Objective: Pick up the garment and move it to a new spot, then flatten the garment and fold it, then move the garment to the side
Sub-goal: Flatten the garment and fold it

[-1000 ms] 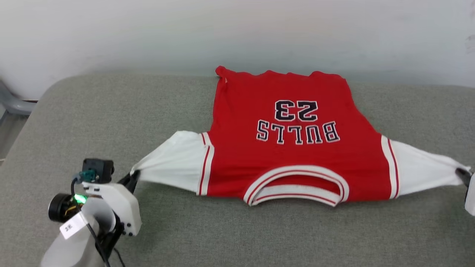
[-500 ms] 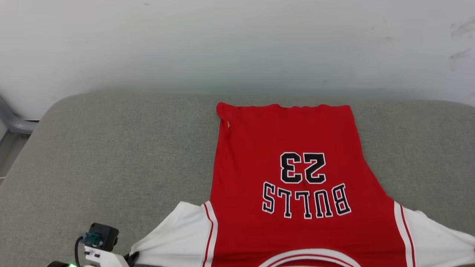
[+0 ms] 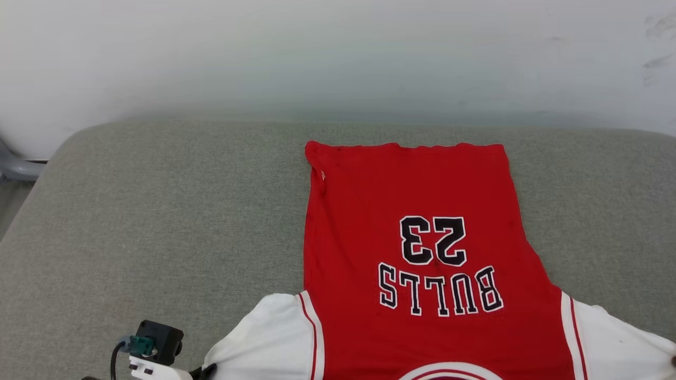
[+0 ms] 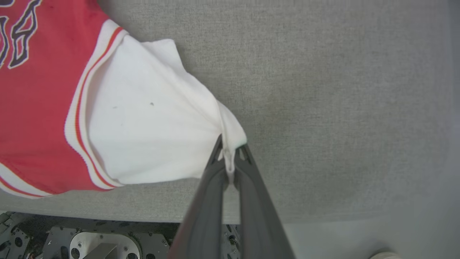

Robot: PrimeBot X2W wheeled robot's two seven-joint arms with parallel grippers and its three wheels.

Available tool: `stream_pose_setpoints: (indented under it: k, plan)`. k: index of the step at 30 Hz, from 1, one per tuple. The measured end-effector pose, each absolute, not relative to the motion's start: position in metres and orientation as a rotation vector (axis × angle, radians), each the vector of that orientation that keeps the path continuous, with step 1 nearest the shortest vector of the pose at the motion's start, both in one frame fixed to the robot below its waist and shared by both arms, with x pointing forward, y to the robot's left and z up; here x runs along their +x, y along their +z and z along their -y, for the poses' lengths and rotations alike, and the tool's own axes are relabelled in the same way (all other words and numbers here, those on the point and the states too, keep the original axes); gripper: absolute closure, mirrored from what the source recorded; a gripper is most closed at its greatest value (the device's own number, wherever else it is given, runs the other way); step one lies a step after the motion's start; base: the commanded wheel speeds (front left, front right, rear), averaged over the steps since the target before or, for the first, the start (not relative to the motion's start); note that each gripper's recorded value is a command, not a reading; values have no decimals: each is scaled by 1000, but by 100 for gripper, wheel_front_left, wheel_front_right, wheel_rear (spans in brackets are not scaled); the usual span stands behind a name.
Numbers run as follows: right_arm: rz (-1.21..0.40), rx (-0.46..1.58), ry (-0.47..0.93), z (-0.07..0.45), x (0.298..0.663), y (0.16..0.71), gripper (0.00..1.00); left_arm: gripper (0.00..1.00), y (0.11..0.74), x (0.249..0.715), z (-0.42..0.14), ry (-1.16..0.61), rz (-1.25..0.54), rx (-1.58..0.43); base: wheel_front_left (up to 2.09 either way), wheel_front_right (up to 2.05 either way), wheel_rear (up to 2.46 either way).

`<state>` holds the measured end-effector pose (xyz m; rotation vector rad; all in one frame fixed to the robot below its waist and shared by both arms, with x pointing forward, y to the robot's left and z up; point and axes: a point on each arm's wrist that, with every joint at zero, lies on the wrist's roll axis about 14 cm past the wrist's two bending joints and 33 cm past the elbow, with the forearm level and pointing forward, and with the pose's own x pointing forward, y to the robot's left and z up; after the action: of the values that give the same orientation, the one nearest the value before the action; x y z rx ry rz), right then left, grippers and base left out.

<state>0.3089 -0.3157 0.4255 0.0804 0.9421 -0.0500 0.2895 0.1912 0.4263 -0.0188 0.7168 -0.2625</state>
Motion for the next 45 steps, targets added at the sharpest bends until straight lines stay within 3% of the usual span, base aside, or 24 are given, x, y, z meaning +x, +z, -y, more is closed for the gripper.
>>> stream_pose_setpoints:
  k: [1,10,18,26,36,45]
  plan:
    - [-945,77,-52,316,310,426,0,100,428,290,-190,-267,-717,-21,0,0,0]
    - [-860,30,60,281,368,459,0,100,441,293,-171,-326,-725,-45,0,0,0]
    - [-803,-52,164,243,458,493,0,100,443,307,-161,-344,-731,-53,0,0,0]
    - [-847,-99,189,217,544,493,0,100,437,322,-157,-344,-740,-72,0,0,0]
    - [-1002,-81,149,196,612,444,0,100,424,333,-171,-286,-773,-75,0,0,0]
    - [-1126,-52,153,169,627,381,0,100,411,334,-182,-235,-809,-90,0,0,0]
